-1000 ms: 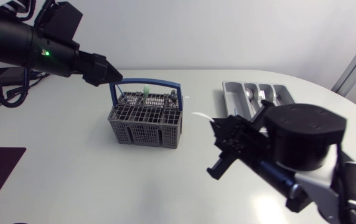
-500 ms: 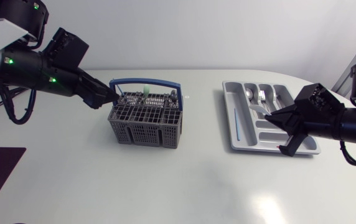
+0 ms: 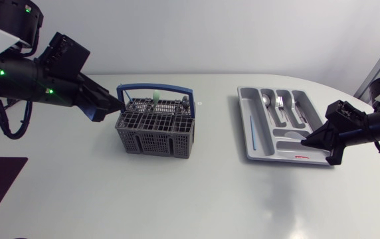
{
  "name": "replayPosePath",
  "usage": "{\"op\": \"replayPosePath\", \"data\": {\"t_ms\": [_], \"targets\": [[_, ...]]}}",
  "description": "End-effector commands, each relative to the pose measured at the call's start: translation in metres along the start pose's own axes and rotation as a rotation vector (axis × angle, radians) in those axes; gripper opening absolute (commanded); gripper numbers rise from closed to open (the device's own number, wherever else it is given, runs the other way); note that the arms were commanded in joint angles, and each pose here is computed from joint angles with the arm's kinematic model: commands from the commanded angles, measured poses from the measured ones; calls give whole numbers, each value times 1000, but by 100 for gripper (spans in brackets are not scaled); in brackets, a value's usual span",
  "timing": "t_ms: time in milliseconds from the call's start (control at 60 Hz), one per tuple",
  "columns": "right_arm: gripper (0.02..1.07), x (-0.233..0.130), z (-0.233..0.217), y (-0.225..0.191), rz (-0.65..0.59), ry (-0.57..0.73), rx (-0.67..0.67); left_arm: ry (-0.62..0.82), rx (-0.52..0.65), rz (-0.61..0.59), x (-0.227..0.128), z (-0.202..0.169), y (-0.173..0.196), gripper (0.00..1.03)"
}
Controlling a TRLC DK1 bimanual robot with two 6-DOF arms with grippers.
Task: Unload the cutlery basket into the drawer organizer.
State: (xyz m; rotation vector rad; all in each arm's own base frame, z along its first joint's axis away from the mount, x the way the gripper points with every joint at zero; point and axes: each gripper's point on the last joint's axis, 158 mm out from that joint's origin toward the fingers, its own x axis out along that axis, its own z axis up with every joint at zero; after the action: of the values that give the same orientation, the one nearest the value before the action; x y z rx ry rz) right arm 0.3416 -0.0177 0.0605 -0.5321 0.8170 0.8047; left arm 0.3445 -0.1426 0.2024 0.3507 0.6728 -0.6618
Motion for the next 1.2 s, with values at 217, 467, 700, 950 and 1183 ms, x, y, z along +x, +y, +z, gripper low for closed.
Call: {"op": "replayPosePath", "data": {"t_ms": [217,467,700,950,1183], "targets": [[8,28,-54,-40,158,125,-19,-4,39,-8,3,-4,-5,90],[13,55,-76,-37,274,221,-46,6,50,-11,4,-10,-7,90],[82,51,-56,-61,115,164,-88,4,58,-18,6,-11,-10,90],[100,24,2,-28,40,60,-119,-3,69,5,5,-17,-3,90],[99,31,96,32,8,-76,-99,-22,18,99,11,-38,35,89]]}}
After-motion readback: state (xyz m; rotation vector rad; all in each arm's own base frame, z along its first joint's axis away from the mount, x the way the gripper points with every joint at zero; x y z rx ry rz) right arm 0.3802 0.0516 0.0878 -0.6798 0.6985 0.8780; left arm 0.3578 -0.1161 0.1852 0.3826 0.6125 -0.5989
